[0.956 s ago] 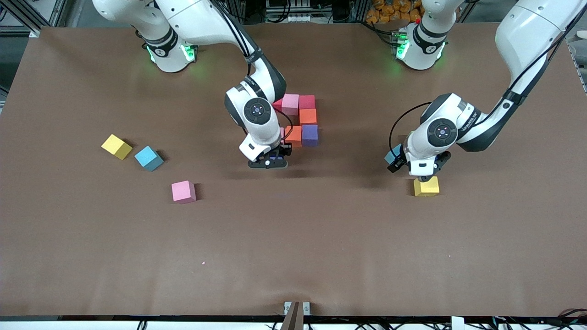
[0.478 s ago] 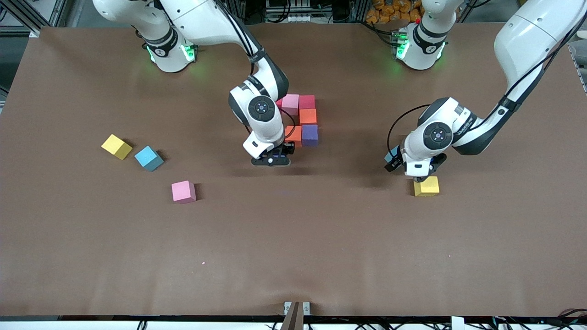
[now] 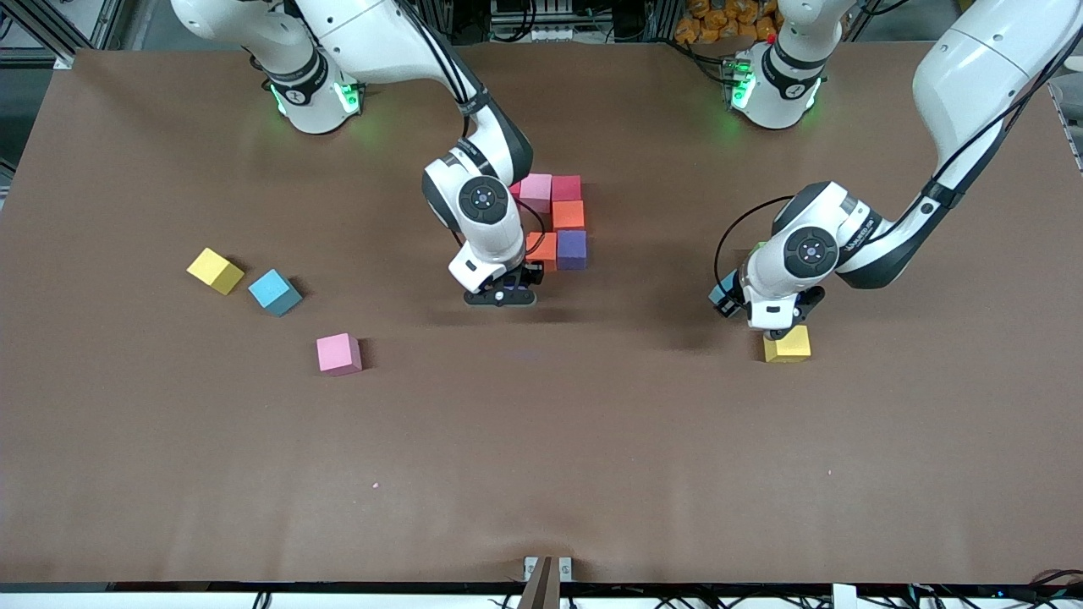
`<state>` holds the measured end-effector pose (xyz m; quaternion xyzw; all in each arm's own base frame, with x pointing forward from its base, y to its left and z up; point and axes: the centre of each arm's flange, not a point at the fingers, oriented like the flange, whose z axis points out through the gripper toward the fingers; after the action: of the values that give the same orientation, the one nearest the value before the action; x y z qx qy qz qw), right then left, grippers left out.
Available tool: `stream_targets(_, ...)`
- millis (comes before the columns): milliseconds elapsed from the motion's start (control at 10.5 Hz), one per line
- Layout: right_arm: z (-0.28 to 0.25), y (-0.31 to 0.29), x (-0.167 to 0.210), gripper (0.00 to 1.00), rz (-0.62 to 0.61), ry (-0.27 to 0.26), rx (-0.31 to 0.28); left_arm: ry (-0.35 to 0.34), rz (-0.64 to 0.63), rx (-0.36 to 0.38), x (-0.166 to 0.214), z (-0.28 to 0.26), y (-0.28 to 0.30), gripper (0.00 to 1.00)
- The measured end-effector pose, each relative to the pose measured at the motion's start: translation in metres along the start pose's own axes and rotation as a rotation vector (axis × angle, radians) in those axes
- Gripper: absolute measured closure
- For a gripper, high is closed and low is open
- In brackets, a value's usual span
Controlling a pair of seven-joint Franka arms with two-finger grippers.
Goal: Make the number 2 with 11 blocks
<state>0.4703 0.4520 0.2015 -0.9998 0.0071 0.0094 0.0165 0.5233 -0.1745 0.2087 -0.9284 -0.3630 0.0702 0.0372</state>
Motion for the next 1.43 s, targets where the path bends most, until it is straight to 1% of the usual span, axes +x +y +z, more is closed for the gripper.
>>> stream_targets(287,0.000,0.000,-0.001,0.41,-0.015,0.006,-0.010,0.055,0.064,-0.079,-0.025,-0.040,0.049,0.41)
stream_targets(478,0.000,0.001,-0.002,0.41,-0.023,0.009,-0.016,0.073,0.108,-0.119,-0.047,-0.059,0.084,0.41)
stream_targets(669,0.000,0.001,-0.002,0.41,-0.028,0.011,-0.020,0.097,0.161,-0.114,-0.062,-0.058,0.115,0.41)
stream_targets(860,0.000,0.001,-0.002,0.41,-0.030,0.011,-0.022,0.125,0.220,-0.108,-0.091,-0.052,0.144,0.41)
stream_targets(1051,0.000,0.001,-0.003,0.41,-0.030,0.011,-0.022,0.136,0.287,-0.113,-0.112,-0.055,0.159,0.41)
stream_targets(1433,0.001,0.002,-0.003,0.41,-0.031,0.012,-0.023,0.146,0.412,-0.107,-0.106,-0.058,0.161,0.41)
